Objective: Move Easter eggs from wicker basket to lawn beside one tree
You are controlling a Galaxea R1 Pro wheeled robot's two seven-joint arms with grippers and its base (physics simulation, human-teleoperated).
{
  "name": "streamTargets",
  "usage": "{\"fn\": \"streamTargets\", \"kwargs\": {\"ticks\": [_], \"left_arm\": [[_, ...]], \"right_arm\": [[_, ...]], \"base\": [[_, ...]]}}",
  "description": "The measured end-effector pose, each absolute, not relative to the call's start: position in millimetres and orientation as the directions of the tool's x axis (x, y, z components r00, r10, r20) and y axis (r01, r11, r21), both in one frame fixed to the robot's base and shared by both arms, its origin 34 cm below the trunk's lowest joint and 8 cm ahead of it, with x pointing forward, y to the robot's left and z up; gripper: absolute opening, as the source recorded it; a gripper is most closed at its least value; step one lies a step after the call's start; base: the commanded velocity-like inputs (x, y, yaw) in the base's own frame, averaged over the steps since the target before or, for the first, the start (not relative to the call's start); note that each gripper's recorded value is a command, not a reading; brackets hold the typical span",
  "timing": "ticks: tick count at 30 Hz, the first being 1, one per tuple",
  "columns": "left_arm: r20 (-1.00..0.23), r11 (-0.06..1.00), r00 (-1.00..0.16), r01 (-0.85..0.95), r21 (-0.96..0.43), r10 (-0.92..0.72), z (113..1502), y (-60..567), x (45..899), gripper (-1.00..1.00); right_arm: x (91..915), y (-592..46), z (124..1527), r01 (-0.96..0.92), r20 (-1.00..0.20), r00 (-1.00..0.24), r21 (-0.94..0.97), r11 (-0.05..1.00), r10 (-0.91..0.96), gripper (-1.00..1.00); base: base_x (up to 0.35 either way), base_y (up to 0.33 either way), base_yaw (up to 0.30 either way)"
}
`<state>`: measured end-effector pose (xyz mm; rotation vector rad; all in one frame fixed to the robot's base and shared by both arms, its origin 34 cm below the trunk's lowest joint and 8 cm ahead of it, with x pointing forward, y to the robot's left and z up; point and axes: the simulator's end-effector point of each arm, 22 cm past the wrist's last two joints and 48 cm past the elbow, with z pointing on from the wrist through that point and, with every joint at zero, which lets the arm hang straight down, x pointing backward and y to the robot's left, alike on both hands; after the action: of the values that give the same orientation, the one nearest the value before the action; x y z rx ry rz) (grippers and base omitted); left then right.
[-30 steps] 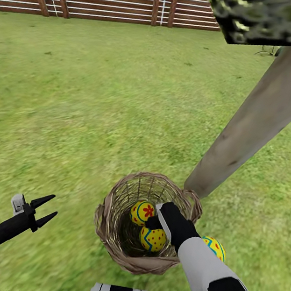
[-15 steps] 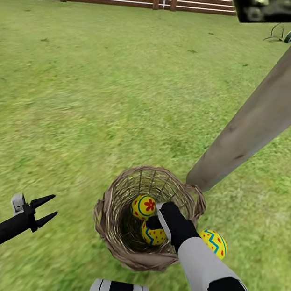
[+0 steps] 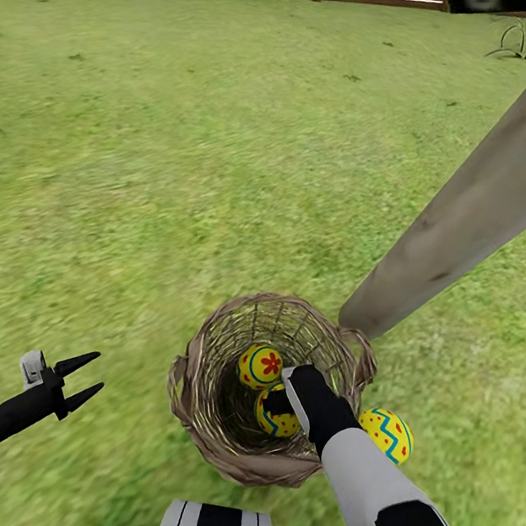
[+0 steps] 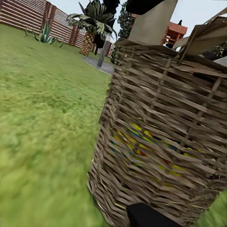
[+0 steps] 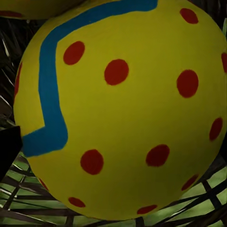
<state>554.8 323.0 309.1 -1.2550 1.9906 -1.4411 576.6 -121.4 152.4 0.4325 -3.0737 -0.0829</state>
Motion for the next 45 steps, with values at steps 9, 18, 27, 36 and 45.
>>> {"fn": "streamTargets", "kwargs": {"ticks": [9,18,27,36,45], "left_arm": [[0.193,0.074,-0.518,-0.451,-0.889,-0.833,302,327,552,1.00],[0.185,0.078,-0.520,-0.443,-0.893,-0.834,307,328,554,1.00],[0.177,0.075,-0.522,-0.427,-0.901,-0.834,316,328,558,1.00],[0.160,0.080,-0.530,-0.402,-0.912,-0.833,331,328,563,1.00],[0.141,0.082,-0.538,-0.369,-0.926,-0.831,350,328,569,1.00]], "right_arm": [[583,-121,149,-0.282,0.016,-0.959,0.052,0.958,-0.283,-1.00],[578,-120,152,-0.272,0.026,-0.961,0.062,0.960,-0.274,-1.00],[578,-118,158,-0.257,0.022,-0.966,0.074,0.964,-0.259,-1.00],[588,-116,175,-0.258,-0.008,-0.966,0.068,0.964,-0.258,-1.00],[600,-116,195,-0.256,-0.042,-0.966,0.062,0.965,-0.254,-1.00]], "base": [[0.000,0.000,0.000],[0.000,0.000,0.000],[0.000,0.000,0.000],[0.000,0.000,0.000],[-0.131,0.000,0.000]]}}
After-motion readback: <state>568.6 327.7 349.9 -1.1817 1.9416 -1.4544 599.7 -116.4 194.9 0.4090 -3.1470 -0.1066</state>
